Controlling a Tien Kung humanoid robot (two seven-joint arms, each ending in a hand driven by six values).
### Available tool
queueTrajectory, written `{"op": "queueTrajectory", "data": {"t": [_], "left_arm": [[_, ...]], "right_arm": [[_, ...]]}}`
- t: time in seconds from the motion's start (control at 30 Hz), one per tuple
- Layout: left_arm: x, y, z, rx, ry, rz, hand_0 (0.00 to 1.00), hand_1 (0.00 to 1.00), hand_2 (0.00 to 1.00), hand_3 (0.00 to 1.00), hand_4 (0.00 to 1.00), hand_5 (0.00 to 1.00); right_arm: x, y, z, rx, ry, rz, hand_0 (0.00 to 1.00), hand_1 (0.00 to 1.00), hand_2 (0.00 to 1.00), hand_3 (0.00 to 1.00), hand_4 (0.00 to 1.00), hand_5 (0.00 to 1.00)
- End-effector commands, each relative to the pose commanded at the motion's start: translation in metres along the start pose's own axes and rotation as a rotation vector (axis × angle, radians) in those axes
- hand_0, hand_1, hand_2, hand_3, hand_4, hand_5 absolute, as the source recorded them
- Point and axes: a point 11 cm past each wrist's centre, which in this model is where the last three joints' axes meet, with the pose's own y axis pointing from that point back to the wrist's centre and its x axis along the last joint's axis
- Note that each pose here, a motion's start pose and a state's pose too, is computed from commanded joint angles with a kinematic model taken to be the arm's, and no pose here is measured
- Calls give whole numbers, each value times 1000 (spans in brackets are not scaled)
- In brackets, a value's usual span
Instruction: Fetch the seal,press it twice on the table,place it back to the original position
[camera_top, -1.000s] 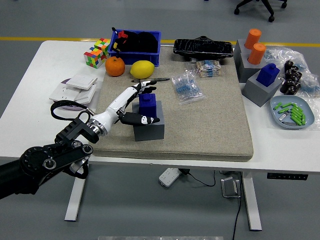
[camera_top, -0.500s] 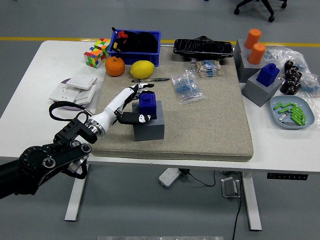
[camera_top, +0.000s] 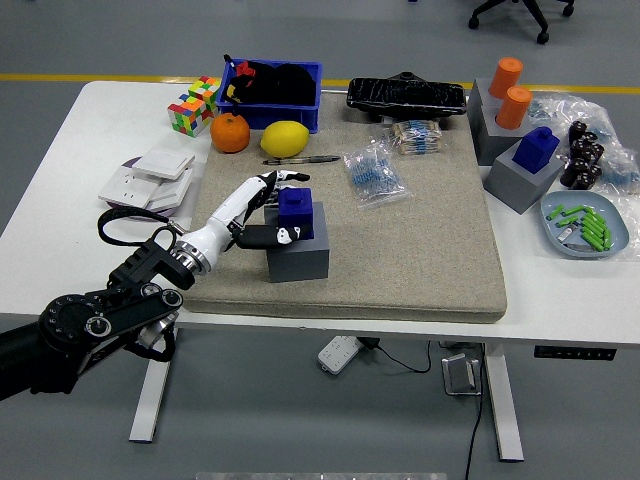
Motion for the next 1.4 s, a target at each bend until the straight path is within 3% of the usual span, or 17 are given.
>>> {"op": "queueTrajectory", "data": {"t": [0.03,0.2,0.23,0.67,0.8,1.0,1.17,1.4], "left_arm": [[0,0,0,-2,0,1,668,568,513,602,722,2],[0,0,1,-22,7,12,668,568,513,602,722,2],[0,0,1,-26,11,16,656,527,477,577,712,2],[6,-1,11,-93,20,61,652,517,468,579,694,2],[17,0,15,-117,10,84,652,517,468,579,694,2],[50,6,17,-134,-4,161,651,518,469,580,694,2],[72,13,1,-92,-18,221,651,518,469,580,697,2],[76,26,-32,0,-37,235,650,519,469,580,698,2]], "right_arm": [[0,0,0,0,0,0,737,685,654,622,727,517],[0,0,1,-2,1,1,737,685,654,622,727,517],[0,0,1,-2,2,1,736,685,654,622,727,517],[0,0,0,0,0,1,737,685,654,622,726,518],[-1,0,0,0,-2,-1,737,685,654,622,726,518],[0,0,2,-3,-3,2,736,685,654,622,726,519],[0,0,1,0,-4,2,735,684,654,622,726,519],[0,0,0,1,-5,1,734,684,654,623,726,518]]}}
